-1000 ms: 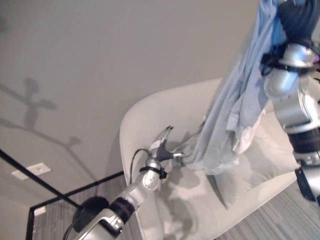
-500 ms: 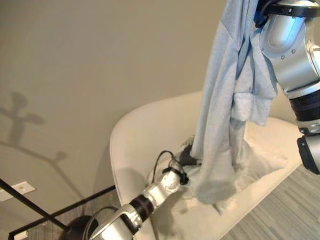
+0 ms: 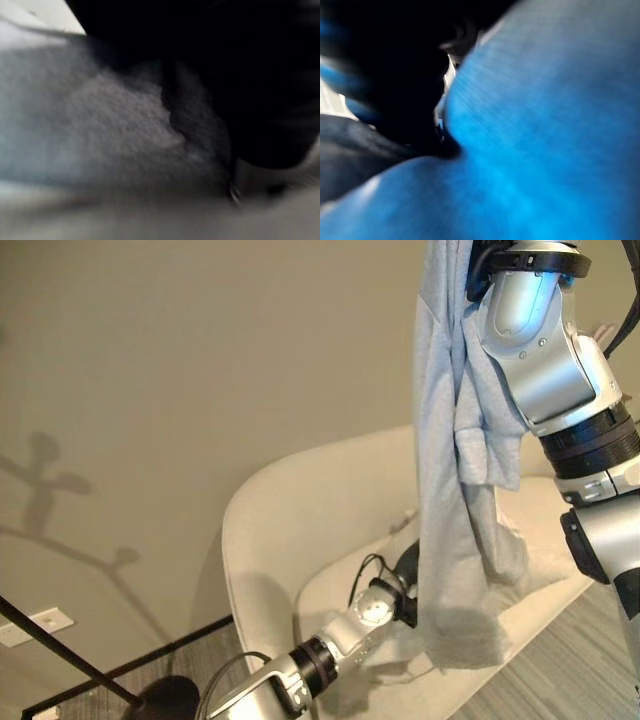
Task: Hang the clothes on the sofa on the clothes rack.
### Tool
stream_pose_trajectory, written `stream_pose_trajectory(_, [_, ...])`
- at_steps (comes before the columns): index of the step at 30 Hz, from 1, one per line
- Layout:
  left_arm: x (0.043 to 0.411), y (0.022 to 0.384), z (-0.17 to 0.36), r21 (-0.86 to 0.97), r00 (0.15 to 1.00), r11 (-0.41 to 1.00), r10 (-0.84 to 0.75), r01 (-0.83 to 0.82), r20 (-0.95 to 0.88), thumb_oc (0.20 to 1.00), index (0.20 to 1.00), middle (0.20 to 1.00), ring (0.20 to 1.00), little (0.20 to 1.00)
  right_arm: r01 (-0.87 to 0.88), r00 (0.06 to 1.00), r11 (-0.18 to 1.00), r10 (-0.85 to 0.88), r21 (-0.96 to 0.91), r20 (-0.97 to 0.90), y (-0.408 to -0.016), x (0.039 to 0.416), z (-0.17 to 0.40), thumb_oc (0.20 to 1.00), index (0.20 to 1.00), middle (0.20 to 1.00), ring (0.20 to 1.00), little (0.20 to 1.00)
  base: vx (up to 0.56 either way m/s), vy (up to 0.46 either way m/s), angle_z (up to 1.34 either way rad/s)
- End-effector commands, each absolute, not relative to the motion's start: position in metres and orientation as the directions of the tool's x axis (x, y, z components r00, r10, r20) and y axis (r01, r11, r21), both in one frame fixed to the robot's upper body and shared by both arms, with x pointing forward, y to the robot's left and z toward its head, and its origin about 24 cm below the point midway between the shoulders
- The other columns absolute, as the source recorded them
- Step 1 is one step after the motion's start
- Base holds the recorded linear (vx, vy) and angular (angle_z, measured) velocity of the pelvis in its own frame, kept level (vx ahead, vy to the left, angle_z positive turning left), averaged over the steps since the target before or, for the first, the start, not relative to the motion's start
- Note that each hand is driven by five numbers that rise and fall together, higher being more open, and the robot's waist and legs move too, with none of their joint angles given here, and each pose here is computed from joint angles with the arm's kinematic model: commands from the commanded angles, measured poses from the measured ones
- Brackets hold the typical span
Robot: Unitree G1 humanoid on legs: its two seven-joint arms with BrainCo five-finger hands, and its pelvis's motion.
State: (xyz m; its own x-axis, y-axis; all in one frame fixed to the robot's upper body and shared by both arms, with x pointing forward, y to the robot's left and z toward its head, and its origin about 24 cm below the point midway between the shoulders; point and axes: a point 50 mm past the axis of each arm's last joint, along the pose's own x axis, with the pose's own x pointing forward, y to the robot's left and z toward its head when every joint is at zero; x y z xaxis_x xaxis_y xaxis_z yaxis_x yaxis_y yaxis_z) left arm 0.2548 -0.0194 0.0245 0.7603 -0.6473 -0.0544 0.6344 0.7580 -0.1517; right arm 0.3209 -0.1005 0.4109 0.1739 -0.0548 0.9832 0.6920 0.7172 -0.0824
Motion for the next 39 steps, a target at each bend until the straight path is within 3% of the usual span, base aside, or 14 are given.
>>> stream_pose_trajectory(1, [0.256,-0.048,0.054,-0.226,0.710,0.683,-0.701,0.694,0.063,0.200,0.200,0.200,0.200,0.200,0.732,-0.005,0.680,-0.057,0.043,0.998,-0.099,0.287,0.481,0.200,0.200,0.200,0.200,0.200,0.00,0.000,0.00])
stream_pose_trajectory(12, [0.275,-0.005,0.058,-0.253,0.804,0.767,-0.589,0.589,0.085,0.200,0.200,0.200,0.200,0.200,0.831,0.008,0.556,-0.042,0.017,0.999,-0.129,0.293,0.480,0.200,0.200,0.200,0.200,0.200,0.00,-0.002,0.02])
stream_pose_trajectory(18, [0.285,0.066,0.083,-0.164,0.903,0.898,-0.371,0.408,0.218,0.200,0.200,0.200,0.200,0.200,0.933,-0.059,0.356,-0.001,0.055,0.998,-0.189,0.275,0.462,0.200,0.200,0.200,0.200,0.200,-0.01,-0.043,0.10])
stream_pose_trajectory(20, [0.284,0.106,0.094,-0.103,0.931,0.960,-0.220,0.259,0.290,0.200,0.200,0.200,0.200,0.200,0.956,-0.099,0.283,0.055,0.079,0.994,-0.207,0.259,0.446,0.200,0.200,0.200,0.200,0.200,-0.04,-0.083,0.03])
stream_pose_trajectory(25, [0.269,0.157,0.111,-0.064,0.919,0.998,0.008,0.019,0.394,0.200,0.200,0.200,0.200,0.200,0.947,-0.087,0.316,0.081,0.057,0.993,-0.213,0.248,0.408,0.200,0.200,0.200,0.200,0.200,-0.03,-0.099,0.07])
stream_pose_trajectory(28, [0.243,0.198,0.126,0.007,0.846,0.976,0.183,-0.216,0.501,0.200,0.200,0.200,0.200,0.200,0.879,-0.020,0.476,0.105,-0.032,0.994,-0.194,0.246,0.361,0.200,0.200,0.200,0.200,0.200,-0.10,-0.194,-0.01])
stream_pose_trajectory(31, [0.226,0.216,0.125,0.053,0.806,0.937,0.267,-0.345,0.528,0.200,0.200,0.200,0.200,0.200,0.830,0.035,0.554,0.064,-0.065,0.997,-0.190,0.243,0.329,0.200,0.200,0.200,0.200,0.200,-0.08,-0.168,-0.06])
stream_pose_trajectory(34, [0.220,0.225,0.129,0.095,0.766,0.900,0.303,-0.426,0.567,0.200,0.200,0.200,0.200,0.200,0.843,0.051,0.534,0.034,-0.061,0.998,-0.199,0.237,0.313,0.200,0.200,0.200,0.200,0.200,-0.16,-0.159,0.09])
stream_pose_trajectory(39, [0.210,0.222,0.121,0.130,0.781,0.892,0.298,-0.432,0.548,0.200,0.200,0.200,0.200,0.200,0.845,0.049,0.531,0.023,-0.054,0.999,-0.198,0.233,0.304,0.200,0.200,0.200,0.200,0.200,-0.11,-0.027,0.46])
